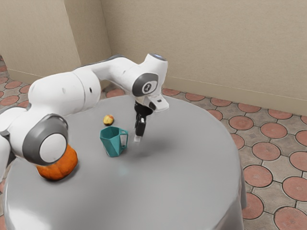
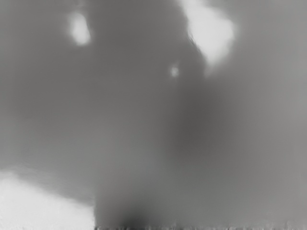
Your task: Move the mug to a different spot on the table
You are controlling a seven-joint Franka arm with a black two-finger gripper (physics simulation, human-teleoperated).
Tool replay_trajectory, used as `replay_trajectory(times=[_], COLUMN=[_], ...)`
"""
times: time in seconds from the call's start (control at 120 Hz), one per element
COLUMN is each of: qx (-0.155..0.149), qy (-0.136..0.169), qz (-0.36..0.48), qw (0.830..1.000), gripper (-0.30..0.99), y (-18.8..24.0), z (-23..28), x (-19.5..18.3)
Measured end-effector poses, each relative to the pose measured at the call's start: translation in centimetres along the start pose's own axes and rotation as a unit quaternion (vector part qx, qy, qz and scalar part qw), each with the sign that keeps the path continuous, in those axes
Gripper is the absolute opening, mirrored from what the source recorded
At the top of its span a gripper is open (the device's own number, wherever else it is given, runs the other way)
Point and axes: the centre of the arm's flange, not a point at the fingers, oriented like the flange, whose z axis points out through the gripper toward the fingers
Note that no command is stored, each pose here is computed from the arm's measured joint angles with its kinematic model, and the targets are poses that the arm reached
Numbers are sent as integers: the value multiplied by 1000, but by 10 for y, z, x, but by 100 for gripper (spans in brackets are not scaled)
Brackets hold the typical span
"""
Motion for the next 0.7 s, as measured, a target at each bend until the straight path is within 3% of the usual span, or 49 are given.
replay_trajectory(times=[0.192,0.408,0.7], qx=[-34,-14,5], qy=[74,154,182], qz=[-24,-42,-20], qw=[996,987,983], gripper=[68,69,69], y=[57,109,127], z=[-88,-173,-201], x=[-75,-164,-184])
